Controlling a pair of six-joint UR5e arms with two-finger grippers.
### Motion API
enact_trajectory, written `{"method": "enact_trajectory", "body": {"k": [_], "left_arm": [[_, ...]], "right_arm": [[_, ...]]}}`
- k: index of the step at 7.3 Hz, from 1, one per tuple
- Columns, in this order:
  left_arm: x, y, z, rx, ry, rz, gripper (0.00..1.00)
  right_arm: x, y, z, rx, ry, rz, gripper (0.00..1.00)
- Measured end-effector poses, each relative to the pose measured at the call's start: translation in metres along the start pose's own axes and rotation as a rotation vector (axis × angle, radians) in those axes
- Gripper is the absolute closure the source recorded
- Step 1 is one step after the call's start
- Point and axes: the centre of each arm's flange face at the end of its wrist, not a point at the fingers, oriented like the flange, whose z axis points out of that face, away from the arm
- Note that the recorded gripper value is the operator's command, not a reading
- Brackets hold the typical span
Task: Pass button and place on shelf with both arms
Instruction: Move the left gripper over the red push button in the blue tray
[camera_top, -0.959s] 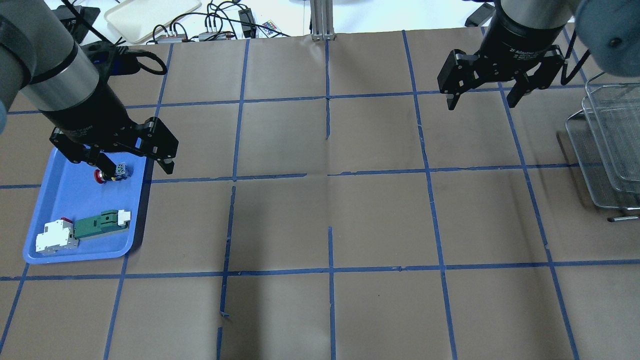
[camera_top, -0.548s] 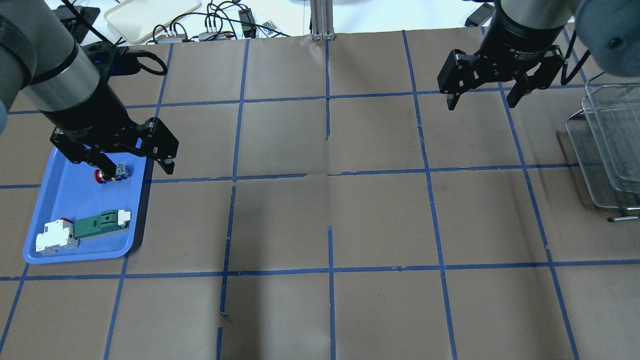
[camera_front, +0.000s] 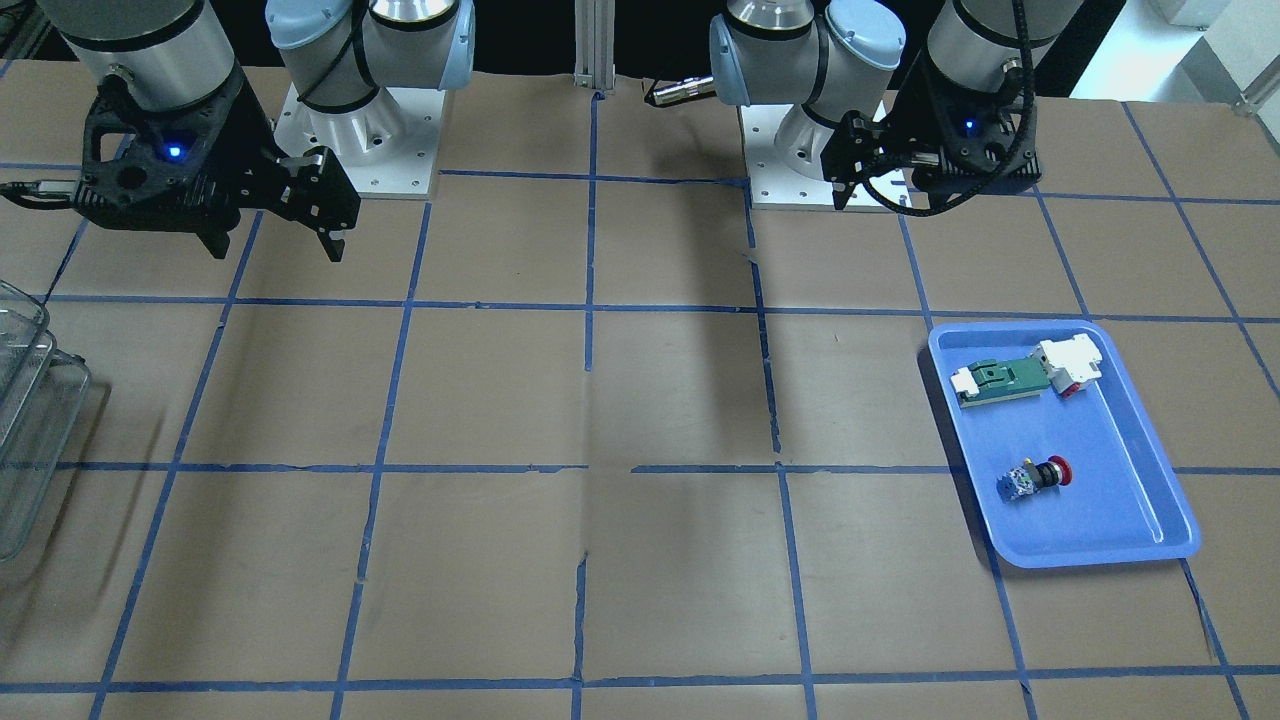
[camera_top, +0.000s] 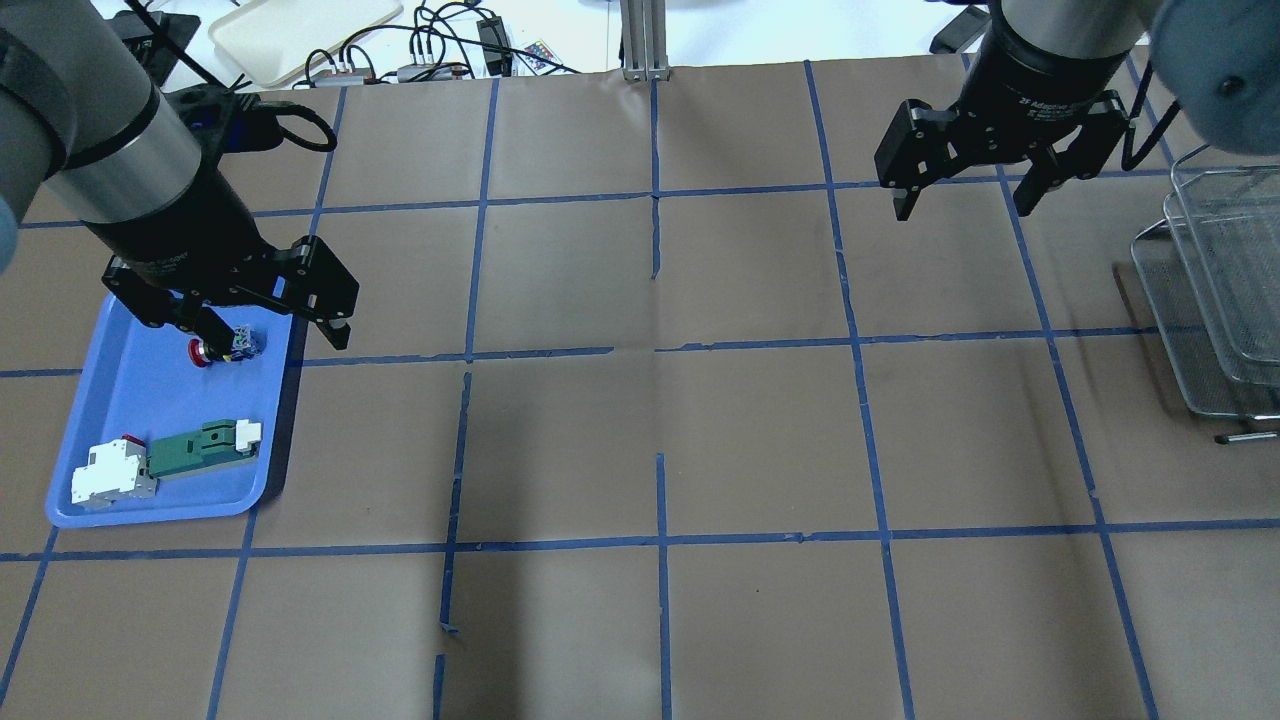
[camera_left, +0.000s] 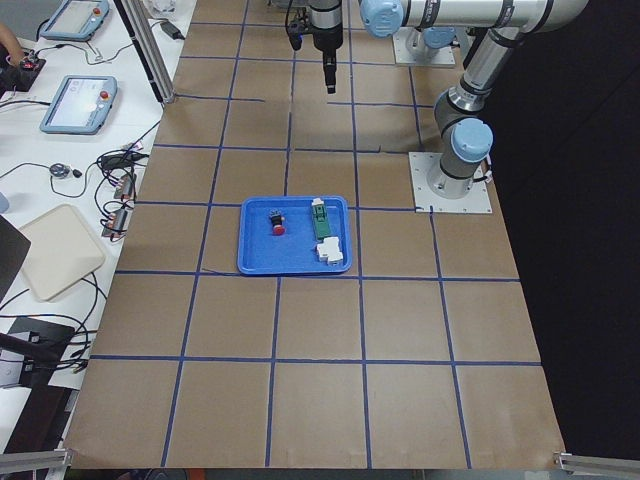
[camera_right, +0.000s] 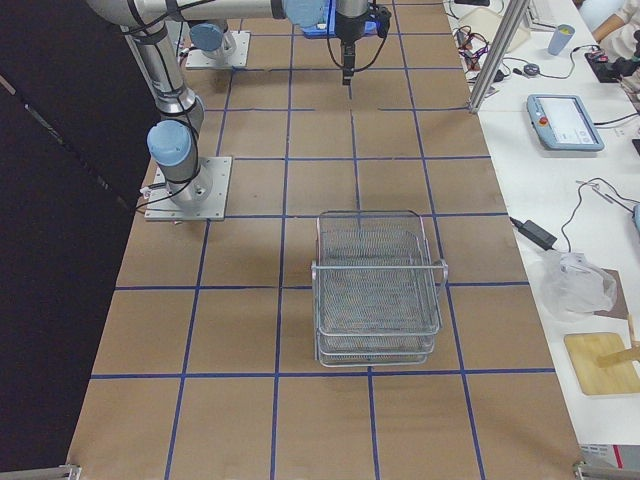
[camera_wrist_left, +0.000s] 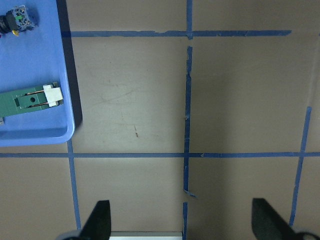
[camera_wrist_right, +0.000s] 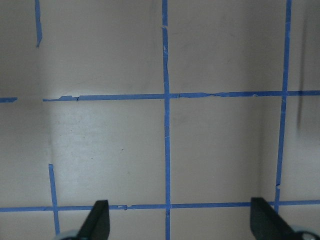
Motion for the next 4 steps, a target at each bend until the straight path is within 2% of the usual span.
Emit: {"method": "enact_trajectory", "body": {"k": [2, 3, 4], "left_arm": [[-0.005, -0.009, 0.003, 0.015, -0.004, -0.009, 0.00], [-0.011, -0.018, 0.001, 0.054, -0.005, -0.026, 0.00], [-0.026, -0.027, -0.001, 0.092, -0.004, -0.093, 0.00]], "right_arm": [[0.000, 0.000, 0.000, -0.001, 0.000, 0.000, 0.00], [0.000, 0.000, 0.000, -0.001, 0.000, 0.000, 0.00], [0.000, 0.000, 0.000, -0.001, 0.000, 0.001, 0.00]]}}
